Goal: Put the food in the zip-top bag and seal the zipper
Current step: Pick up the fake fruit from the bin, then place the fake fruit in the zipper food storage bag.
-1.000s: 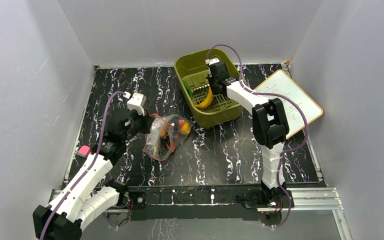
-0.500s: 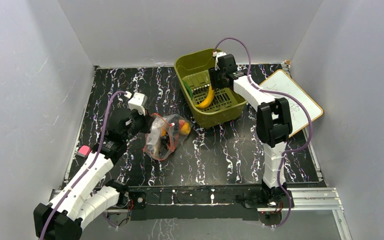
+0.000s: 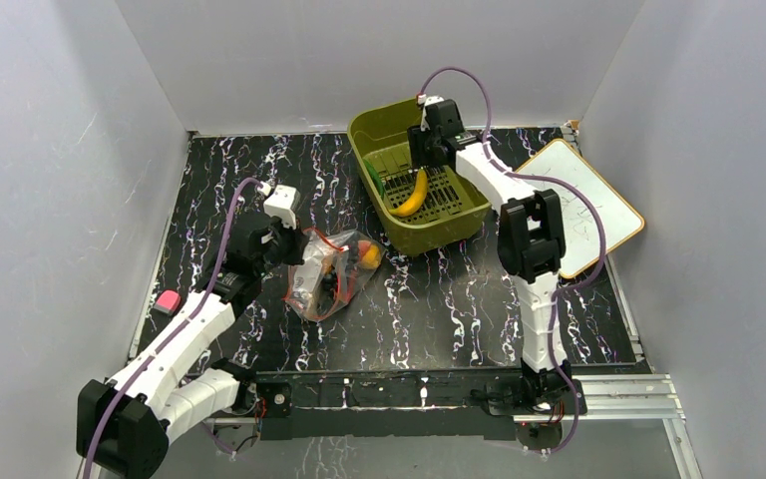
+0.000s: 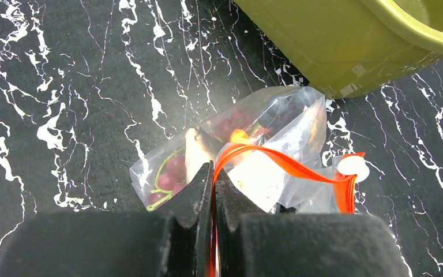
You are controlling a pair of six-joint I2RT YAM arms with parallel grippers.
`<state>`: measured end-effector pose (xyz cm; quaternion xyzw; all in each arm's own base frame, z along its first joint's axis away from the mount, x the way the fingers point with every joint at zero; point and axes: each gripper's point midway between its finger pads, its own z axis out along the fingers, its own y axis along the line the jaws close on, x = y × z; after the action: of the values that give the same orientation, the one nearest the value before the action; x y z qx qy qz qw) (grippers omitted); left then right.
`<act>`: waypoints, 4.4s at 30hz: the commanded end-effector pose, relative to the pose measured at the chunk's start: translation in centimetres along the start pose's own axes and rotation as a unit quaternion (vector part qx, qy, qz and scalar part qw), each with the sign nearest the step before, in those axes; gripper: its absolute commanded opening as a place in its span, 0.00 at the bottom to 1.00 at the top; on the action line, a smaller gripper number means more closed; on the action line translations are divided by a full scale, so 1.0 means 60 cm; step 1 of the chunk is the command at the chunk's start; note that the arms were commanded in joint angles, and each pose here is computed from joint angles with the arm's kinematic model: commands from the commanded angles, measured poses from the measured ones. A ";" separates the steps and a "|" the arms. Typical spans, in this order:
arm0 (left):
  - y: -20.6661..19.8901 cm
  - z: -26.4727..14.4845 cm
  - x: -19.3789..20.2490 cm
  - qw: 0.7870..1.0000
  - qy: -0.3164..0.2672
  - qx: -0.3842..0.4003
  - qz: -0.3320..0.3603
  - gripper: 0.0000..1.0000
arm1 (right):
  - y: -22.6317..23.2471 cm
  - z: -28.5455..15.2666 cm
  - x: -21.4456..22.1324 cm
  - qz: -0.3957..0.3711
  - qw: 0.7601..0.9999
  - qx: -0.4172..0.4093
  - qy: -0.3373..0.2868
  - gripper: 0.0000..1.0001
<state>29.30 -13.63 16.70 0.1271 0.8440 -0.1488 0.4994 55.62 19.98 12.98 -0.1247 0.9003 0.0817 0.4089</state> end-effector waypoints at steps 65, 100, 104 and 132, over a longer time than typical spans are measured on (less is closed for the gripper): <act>-0.102 -0.083 -0.165 0.978 -0.018 0.102 -0.180 0.00 | 0.241 -0.483 -0.187 -0.066 0.885 -0.229 -0.400 0.16; -0.144 -0.106 -0.170 0.955 0.040 0.145 -0.257 0.00 | 0.466 -0.616 -0.051 -0.180 0.710 -0.353 -0.582 0.16; -0.147 -0.109 -0.172 0.953 0.037 0.152 -0.259 0.00 | 0.471 -0.608 -0.020 -0.188 0.703 -0.355 -0.586 0.16; -0.147 -0.116 -0.162 0.951 0.032 0.154 -0.265 0.00 | 0.501 -0.509 0.076 -0.166 0.775 -0.384 -0.472 0.35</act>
<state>25.77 -19.53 27.24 -0.0326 0.8527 -0.3725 0.3647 21.74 40.80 29.55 -0.3904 0.4426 0.4018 0.7002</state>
